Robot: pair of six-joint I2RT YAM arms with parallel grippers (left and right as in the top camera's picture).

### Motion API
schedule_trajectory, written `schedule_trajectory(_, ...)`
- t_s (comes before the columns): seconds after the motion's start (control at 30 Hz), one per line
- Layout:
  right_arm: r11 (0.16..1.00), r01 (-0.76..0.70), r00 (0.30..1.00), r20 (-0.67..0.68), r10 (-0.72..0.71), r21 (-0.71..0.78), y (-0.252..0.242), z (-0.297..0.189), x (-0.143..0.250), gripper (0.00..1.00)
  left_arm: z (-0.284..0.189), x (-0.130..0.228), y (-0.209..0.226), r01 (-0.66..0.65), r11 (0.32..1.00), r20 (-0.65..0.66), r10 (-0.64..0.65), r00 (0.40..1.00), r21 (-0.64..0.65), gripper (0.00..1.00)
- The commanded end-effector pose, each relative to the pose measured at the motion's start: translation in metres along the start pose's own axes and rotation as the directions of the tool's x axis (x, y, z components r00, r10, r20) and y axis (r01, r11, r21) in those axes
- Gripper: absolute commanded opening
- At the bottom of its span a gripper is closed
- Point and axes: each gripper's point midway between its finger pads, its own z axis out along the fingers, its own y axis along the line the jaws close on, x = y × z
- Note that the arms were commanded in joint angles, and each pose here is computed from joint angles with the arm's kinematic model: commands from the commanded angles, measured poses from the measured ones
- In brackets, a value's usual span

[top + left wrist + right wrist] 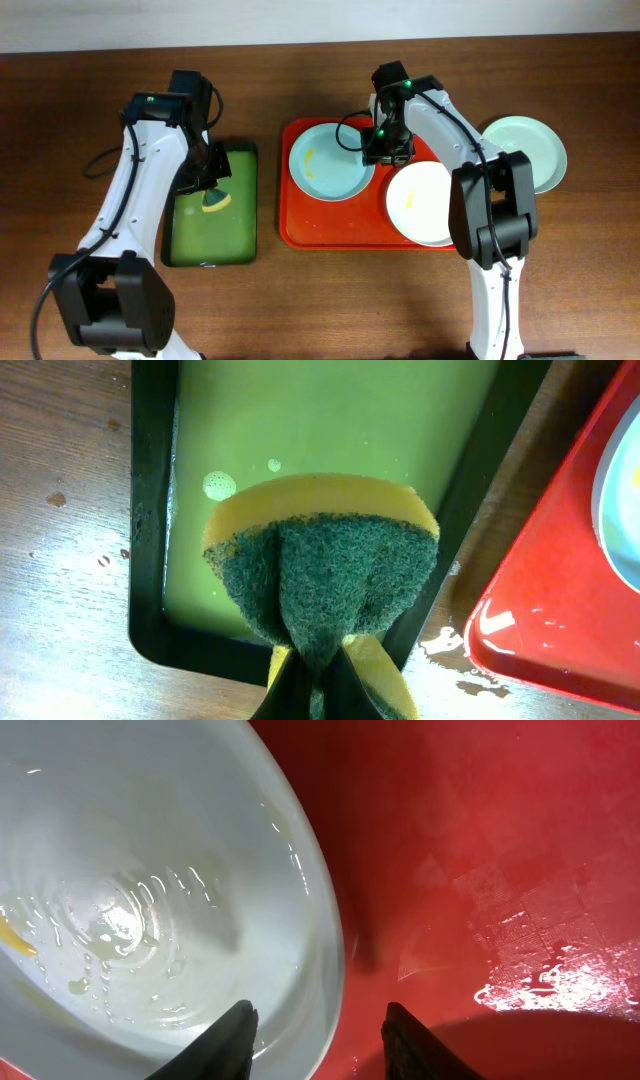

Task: Clean dirty plates on tray and stack at the side
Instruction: 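Scrub the light blue plate with the sponge in the left gripper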

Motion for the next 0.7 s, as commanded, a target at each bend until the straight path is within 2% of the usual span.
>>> schedule_trajectory(0.0, 0.999, -0.052, 0.998, -0.043, 0.052, 0.002, 0.002, 0.02, 0.014, 0.4, -0.005, -0.002, -0.001, -0.016, 1.0, 0.021, 0.016, 1.0, 0.005, 0.0)
schedule_trajectory(0.03, 0.997, -0.08, 0.996, -0.038, 0.08, 0.001, 0.002, 0.026, 0.014, 0.36, -0.005, -0.004, -0.003, -0.02, 1.0, 0.028, 0.02, 0.999, 0.008, 0.0)
schedule_trajectory(0.07, 0.995, -0.104, 0.994, -0.029, 0.104, -0.001, 0.002, 0.028, 0.013, 0.24, -0.005, -0.005, -0.004, -0.022, 1.0, 0.036, 0.022, 0.999, 0.011, 0.0)
schedule_trajectory(0.17, 0.995, -0.099, 0.995, -0.015, 0.099, -0.005, 0.002, 0.028, 0.009, 0.04, -0.005, -0.007, -0.01, -0.024, 0.999, 0.039, 0.022, 0.999, 0.039, 0.0)
schedule_trajectory(0.2, 0.996, -0.093, 0.996, -0.013, 0.093, -0.007, 0.003, 0.028, 0.009, 0.04, -0.006, -0.008, -0.017, -0.041, 0.996, 0.046, 0.038, 0.998, 0.073, 0.0)
schedule_trajectory(0.23, 0.999, -0.04, 0.999, -0.013, 0.04, -0.008, 0.004, 0.028, 0.009, 0.04, -0.006, -0.008, -0.037, -0.111, 0.981, 0.055, 0.103, 0.993, 0.162, 0.0)
schedule_trajectory(0.3, 0.992, 0.123, 0.992, -0.034, -0.124, -0.028, 0.011, 0.029, 0.015, 0.04, -0.006, -0.002, -0.078, -0.196, 0.933, 0.077, 0.181, 0.98, 0.301, 0.0)
schedule_trajectory(0.37, 0.994, 0.104, 0.993, -0.052, -0.105, -0.025, 0.008, 0.029, 0.019, 0.04, -0.002, 0.006, -0.103, -0.25, 0.911, 0.1, 0.23, 0.968, 0.329, 0.0)
schedule_trajectory(0.47, 0.995, 0.099, 0.992, -0.07, -0.101, -0.026, 0.007, 0.028, 0.024, 0.04, 0.008, 0.014, -0.154, -0.263, 0.891, 0.155, 0.221, 0.963, 0.37, 0.0)
schedule_trajectory(0.57, 0.996, 0.091, 0.992, -0.08, -0.093, -0.024, 0.005, 0.028, 0.026, 0.04, 0.023, 0.007, -0.18, -0.205, 0.9, 0.179, 0.145, 0.973, 0.385, 0.0)
schedule_trajectory(0.67, 0.995, 0.092, 0.993, -0.075, -0.094, -0.025, 0.005, 0.028, 0.025, 0.04, 0.042, -0.003, -0.213, -0.212, 0.882, 0.215, 0.13, 0.968, 0.421, 0.0)
